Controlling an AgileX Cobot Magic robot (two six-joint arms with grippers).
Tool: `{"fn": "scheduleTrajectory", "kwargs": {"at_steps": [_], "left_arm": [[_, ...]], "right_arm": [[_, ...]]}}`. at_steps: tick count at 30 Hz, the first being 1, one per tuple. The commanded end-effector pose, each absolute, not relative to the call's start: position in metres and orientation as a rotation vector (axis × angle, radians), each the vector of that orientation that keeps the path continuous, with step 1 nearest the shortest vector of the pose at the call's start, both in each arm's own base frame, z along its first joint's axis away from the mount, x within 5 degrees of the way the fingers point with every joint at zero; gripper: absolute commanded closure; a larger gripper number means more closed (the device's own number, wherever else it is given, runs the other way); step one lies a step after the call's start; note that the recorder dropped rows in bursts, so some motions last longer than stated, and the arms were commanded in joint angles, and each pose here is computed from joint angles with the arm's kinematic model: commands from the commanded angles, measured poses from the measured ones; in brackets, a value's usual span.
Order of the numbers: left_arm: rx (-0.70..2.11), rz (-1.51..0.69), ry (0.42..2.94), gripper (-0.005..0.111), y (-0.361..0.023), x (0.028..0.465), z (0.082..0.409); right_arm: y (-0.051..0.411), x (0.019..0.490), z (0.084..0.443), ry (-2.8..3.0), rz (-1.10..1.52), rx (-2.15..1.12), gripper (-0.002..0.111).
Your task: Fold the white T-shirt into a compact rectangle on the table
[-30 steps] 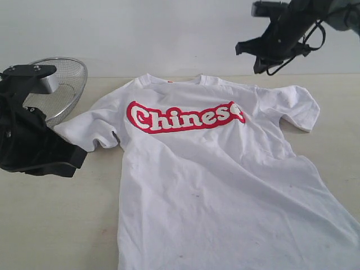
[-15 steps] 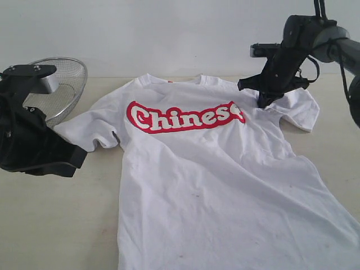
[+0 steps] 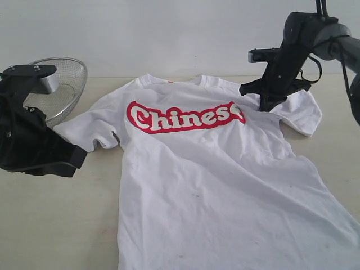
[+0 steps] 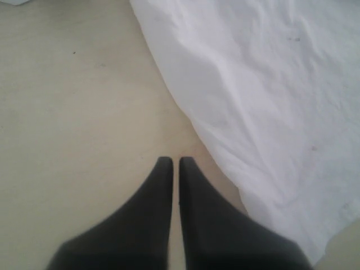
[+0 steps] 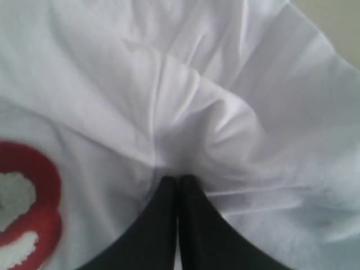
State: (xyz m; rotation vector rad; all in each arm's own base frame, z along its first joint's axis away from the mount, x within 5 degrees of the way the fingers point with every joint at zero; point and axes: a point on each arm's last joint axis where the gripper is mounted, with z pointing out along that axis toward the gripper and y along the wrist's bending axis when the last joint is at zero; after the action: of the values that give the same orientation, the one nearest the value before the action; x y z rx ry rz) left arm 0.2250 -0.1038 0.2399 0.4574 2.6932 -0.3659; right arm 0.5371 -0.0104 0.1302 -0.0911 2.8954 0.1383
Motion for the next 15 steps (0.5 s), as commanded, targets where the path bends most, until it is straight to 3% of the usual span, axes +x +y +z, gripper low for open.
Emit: {"fn": "scheduleTrajectory", "kwargs": {"at_steps": [1,8,15], "left_arm": [[0.465,-0.364,2.688,0.102,-0.104,0.223,0.24],[0.465,-0.364,2.688,0.102,-0.104,0.223,0.24],[0.465,-0.364,2.686,0.102,-0.104,0.224,0.24]], "right_arm": [[-0.02,0.536,0.147,2.874,0.1,-0.072,0.108],[-0.041,0.537,0.173,2.774,0.078,0.014,0.108],[-0.058,0.535,0.161,2.816,0.034,0.062,0.108]]}}
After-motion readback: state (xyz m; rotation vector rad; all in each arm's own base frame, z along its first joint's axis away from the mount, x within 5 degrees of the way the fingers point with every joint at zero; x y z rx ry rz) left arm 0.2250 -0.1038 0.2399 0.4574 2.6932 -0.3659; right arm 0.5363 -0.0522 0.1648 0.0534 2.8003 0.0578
